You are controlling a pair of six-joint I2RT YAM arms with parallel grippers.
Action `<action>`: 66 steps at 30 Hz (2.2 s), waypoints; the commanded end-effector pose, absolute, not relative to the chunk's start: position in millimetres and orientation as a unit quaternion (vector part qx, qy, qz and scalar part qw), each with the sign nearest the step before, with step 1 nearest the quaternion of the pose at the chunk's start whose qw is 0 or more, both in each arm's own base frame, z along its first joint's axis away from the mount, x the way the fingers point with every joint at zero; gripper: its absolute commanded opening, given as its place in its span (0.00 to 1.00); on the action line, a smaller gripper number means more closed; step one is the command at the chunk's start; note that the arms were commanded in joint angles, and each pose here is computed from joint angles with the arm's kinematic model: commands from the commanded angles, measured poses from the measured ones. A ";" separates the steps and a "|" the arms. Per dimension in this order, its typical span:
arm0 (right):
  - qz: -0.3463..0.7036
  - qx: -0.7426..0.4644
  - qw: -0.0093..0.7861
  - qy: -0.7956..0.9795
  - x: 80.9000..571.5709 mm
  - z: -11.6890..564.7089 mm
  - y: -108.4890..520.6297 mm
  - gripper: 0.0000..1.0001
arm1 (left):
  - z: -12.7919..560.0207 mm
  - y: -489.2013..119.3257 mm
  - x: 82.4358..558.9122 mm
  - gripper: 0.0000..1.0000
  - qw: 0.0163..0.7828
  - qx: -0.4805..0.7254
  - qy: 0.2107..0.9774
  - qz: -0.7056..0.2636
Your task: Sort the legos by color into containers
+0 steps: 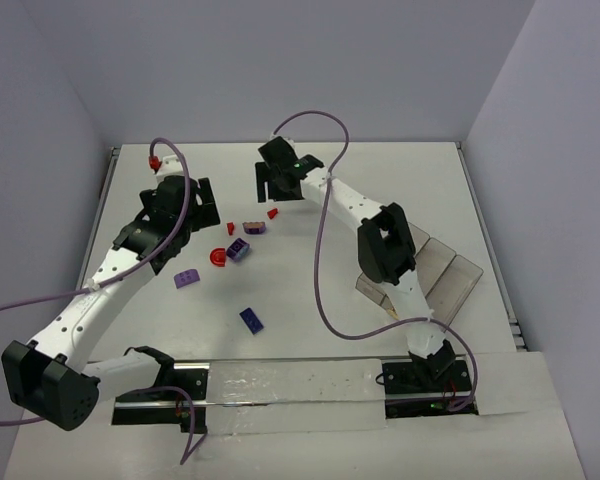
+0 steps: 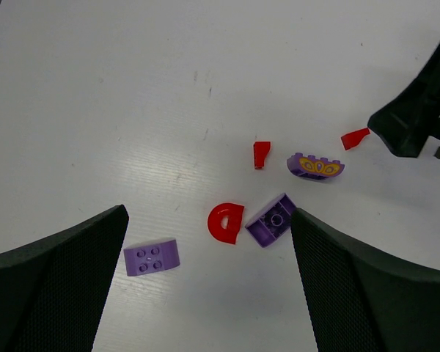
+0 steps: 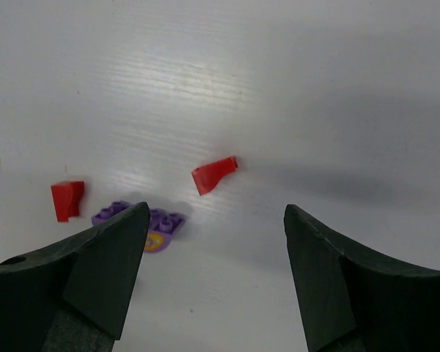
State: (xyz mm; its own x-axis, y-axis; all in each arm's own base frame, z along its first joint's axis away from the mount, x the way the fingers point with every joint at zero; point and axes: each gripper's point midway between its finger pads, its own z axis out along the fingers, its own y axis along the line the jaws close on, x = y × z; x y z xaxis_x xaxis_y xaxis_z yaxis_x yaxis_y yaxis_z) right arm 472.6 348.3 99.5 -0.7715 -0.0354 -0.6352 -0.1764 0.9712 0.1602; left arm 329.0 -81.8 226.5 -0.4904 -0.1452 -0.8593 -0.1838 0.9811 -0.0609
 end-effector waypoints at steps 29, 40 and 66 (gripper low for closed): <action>0.021 -0.040 0.318 0.947 478.5 46.1 347.0 0.74 | 234.7 -78.3 323.5 0.99 0.504 -0.099 0.858 0.020; 0.003 -0.053 0.324 0.945 468.5 52.0 340.3 0.55 | 236.0 -78.6 321.6 0.99 0.505 -0.100 0.857 0.015; -0.030 0.004 0.332 0.943 488.2 33.9 325.2 0.70 | 237.5 -73.8 321.1 0.99 0.507 -0.094 0.856 0.030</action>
